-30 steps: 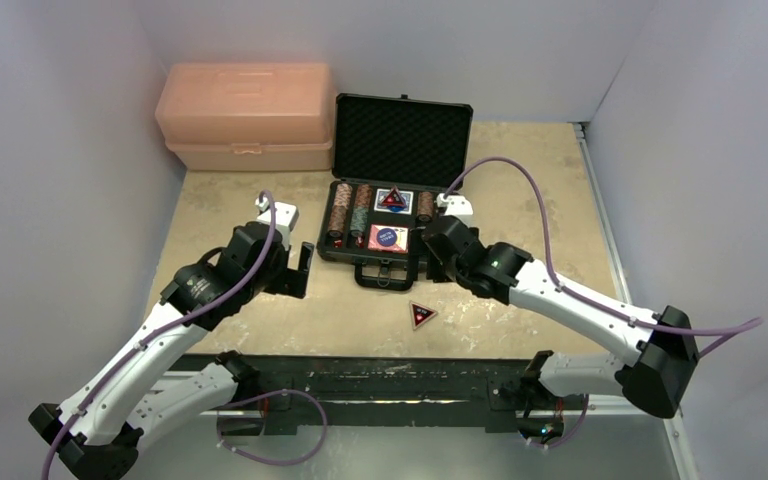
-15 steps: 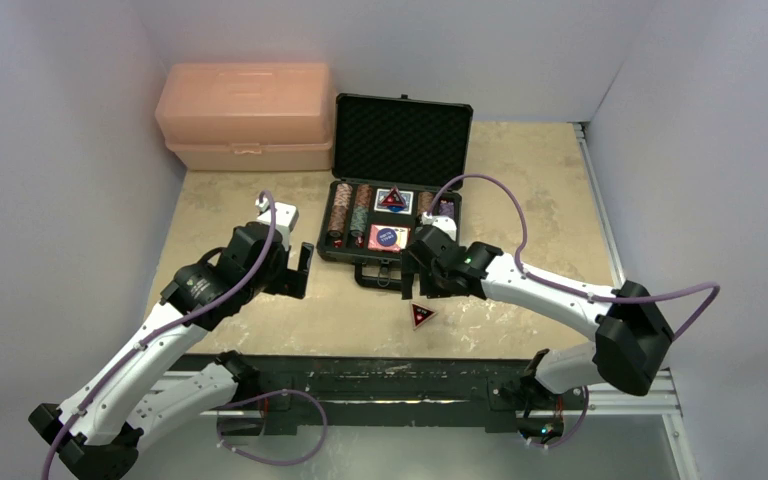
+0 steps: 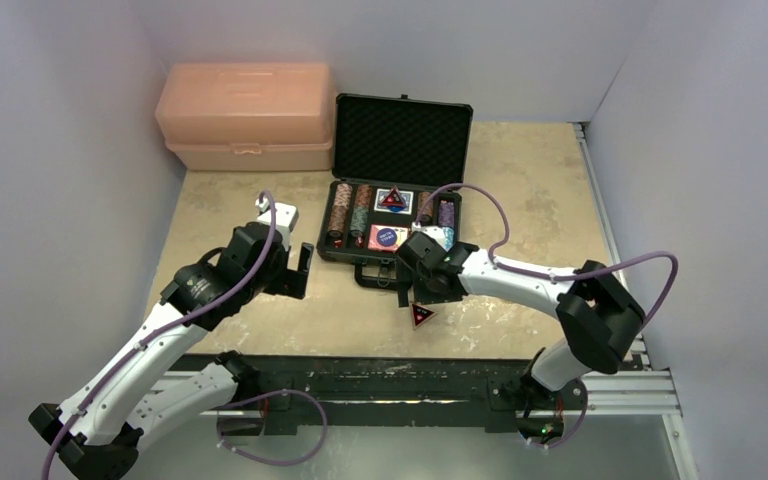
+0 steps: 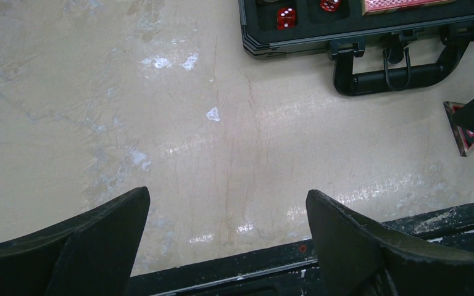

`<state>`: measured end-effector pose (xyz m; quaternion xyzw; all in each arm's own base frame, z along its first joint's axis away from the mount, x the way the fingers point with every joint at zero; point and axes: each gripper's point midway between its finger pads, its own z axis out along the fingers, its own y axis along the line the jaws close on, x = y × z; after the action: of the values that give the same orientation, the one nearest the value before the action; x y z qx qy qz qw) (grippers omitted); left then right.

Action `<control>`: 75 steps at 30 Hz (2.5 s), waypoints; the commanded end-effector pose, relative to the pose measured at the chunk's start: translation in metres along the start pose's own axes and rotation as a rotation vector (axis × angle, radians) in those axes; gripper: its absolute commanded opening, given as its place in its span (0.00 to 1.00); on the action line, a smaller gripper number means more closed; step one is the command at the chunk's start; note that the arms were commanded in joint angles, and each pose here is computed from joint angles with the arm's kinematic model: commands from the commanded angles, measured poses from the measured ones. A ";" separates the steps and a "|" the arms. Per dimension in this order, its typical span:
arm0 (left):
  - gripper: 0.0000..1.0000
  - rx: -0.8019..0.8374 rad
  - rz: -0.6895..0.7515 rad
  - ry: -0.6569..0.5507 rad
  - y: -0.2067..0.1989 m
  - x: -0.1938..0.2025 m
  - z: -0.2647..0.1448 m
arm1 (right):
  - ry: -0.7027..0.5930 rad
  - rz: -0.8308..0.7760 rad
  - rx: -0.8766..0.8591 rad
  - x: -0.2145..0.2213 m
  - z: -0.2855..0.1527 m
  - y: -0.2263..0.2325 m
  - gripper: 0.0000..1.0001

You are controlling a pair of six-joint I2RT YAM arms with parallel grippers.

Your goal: Pack up texas hold em set

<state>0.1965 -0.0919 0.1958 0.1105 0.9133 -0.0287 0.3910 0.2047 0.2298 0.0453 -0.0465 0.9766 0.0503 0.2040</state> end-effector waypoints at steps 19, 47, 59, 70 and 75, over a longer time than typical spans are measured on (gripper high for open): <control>0.98 -0.013 0.020 -0.005 0.003 0.001 0.002 | 0.065 -0.030 0.008 0.021 0.017 0.000 0.80; 0.98 -0.016 0.017 -0.009 0.004 0.002 0.000 | 0.079 -0.019 0.028 0.029 0.023 -0.003 0.66; 0.98 -0.016 0.017 -0.010 0.004 0.002 0.000 | 0.021 -0.023 0.015 0.011 0.011 0.001 0.48; 0.98 -0.017 0.018 -0.011 0.004 0.001 0.001 | -0.050 -0.045 -0.049 -0.008 -0.009 0.011 0.46; 0.98 -0.018 0.018 -0.007 0.004 0.002 0.001 | -0.089 -0.058 -0.088 -0.016 -0.021 0.015 0.46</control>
<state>0.1952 -0.0899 0.1918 0.1106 0.9147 -0.0246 0.3880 0.1960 0.2302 0.0417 -0.0731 0.9748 0.0573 0.2027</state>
